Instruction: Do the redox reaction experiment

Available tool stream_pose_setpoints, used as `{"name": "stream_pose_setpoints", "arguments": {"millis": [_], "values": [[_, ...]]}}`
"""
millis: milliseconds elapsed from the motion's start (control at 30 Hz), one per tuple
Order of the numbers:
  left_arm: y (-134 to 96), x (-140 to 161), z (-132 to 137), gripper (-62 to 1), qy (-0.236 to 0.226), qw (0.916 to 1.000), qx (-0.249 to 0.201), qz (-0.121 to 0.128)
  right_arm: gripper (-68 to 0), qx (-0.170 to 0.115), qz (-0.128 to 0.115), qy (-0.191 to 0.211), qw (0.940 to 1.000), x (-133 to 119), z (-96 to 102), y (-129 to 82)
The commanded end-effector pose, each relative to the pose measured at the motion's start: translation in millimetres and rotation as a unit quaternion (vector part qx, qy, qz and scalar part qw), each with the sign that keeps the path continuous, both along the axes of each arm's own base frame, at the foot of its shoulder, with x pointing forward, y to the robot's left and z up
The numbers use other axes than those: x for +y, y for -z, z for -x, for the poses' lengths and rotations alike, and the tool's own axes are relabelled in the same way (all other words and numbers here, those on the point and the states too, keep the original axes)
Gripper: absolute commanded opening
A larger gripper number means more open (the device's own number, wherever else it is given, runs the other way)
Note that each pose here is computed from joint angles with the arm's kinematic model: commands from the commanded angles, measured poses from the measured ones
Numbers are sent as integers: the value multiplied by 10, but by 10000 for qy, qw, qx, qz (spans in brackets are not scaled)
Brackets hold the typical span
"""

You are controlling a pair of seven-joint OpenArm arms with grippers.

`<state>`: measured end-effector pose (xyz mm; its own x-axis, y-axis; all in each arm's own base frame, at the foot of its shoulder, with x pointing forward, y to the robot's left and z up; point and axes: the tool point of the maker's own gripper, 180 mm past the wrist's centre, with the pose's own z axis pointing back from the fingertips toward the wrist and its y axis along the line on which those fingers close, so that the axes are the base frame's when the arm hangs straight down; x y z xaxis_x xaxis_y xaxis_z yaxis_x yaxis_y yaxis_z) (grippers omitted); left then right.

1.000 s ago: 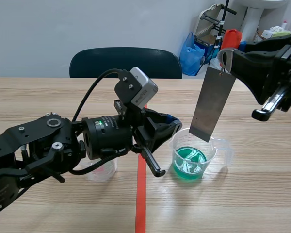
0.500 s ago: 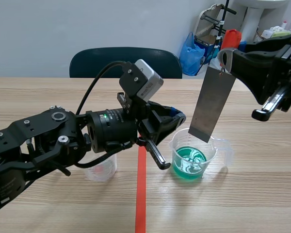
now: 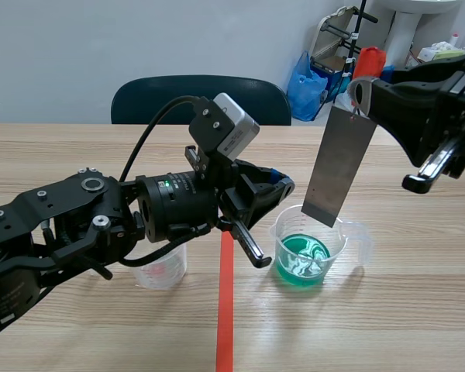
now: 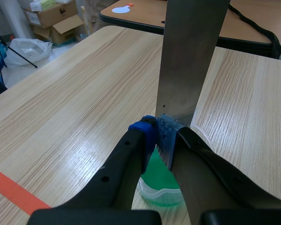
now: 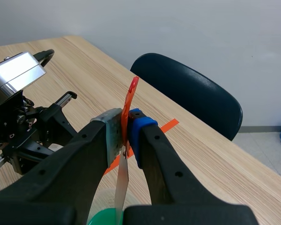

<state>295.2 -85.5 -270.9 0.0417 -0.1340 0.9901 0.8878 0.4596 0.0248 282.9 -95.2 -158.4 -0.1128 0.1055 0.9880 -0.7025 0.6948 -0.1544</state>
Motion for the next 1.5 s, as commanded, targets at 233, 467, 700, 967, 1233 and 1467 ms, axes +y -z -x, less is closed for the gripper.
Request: {"name": "stream_pose_setpoints", "arguments": {"millis": [233,467,700,967,1233,1467], "values": [[-162,-45,-29,-578,47,9997,-182,134,-669,-178,-125,-32,9998,14,-12,-120],[25,510,-100,-578,-257,9988,-301,-300,-669,-181,-127,-30,9998,14,-12,-121],[113,1707,95,-578,-1006,9913,-354,-767,-669,-190,-137,-32,9997,14,-12,-126],[207,2837,748,-577,-1913,9753,92,-1099,-669,-192,-138,-33,9997,14,-12,-127],[84,3416,1652,-577,-2724,9550,143,-1166,-669,-192,-138,-33,9997,14,-12,-127],[-40,3450,2288,-577,-2987,9473,186,-1143,-669,-204,-155,-35,9997,15,-11,-134]]}}
